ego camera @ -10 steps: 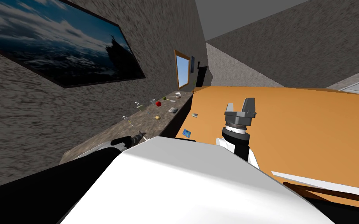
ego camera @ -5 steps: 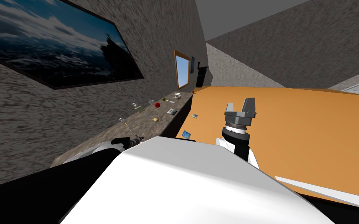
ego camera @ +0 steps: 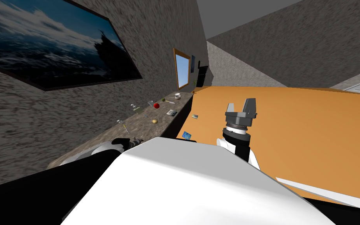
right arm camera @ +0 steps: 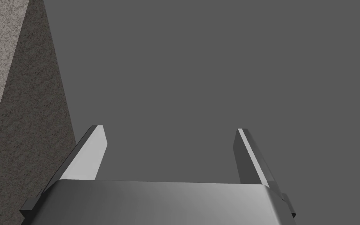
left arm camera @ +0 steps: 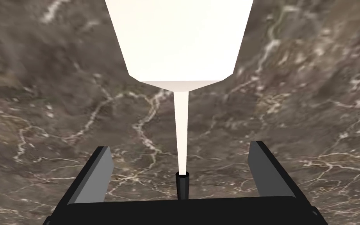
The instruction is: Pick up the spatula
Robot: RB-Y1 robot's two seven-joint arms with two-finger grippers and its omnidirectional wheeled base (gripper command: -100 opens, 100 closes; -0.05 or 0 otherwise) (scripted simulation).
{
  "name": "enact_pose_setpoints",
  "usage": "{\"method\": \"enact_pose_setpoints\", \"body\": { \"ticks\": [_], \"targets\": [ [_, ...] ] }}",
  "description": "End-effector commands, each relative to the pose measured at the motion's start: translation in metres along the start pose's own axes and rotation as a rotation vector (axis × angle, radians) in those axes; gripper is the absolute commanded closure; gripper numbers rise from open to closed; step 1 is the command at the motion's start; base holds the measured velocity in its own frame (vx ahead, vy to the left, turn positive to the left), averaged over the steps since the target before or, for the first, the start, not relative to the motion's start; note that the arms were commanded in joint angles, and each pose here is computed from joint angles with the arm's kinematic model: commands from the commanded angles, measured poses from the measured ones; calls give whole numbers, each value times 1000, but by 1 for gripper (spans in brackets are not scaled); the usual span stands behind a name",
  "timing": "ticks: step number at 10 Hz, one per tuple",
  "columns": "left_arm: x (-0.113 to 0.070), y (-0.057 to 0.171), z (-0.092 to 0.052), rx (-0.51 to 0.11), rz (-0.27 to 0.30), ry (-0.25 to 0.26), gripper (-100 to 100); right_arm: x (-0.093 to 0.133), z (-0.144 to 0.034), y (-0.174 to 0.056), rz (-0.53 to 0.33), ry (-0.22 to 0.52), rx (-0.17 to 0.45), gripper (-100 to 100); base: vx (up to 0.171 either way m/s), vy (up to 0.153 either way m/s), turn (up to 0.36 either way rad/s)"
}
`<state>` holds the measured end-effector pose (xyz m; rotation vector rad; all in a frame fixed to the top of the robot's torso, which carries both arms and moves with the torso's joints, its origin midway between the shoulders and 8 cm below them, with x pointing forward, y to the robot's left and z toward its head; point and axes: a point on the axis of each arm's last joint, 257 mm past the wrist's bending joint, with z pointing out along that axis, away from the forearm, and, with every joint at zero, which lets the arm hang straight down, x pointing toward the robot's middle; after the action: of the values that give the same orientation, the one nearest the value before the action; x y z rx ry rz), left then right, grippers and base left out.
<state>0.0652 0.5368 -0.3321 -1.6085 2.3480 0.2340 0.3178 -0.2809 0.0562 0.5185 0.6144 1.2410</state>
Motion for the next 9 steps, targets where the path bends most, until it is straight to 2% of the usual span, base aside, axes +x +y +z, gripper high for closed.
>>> {"method": "enact_pose_setpoints", "body": {
  "ticks": [1,4,5,6,9],
  "targets": [
    [1,7,9,-3,-13,-1,-100,0,0,0,0,0,0,0,3,1,-90],
    [4,15,21,-8,-26,-1,-100,0,0,0,0,0,0,0,3,4,-56],
    [2,13,18,-7,-23,-1,-100,0,0,0,0,0,0,0,1,2,-10],
    [2,13,19,-7,-23,-1,100,0,0,0,0,0,0,0,0,0,0],
    [2,13,19,-8,-23,-1,100,0,0,0,0,0,0,0,0,0,0]
  ]
}}
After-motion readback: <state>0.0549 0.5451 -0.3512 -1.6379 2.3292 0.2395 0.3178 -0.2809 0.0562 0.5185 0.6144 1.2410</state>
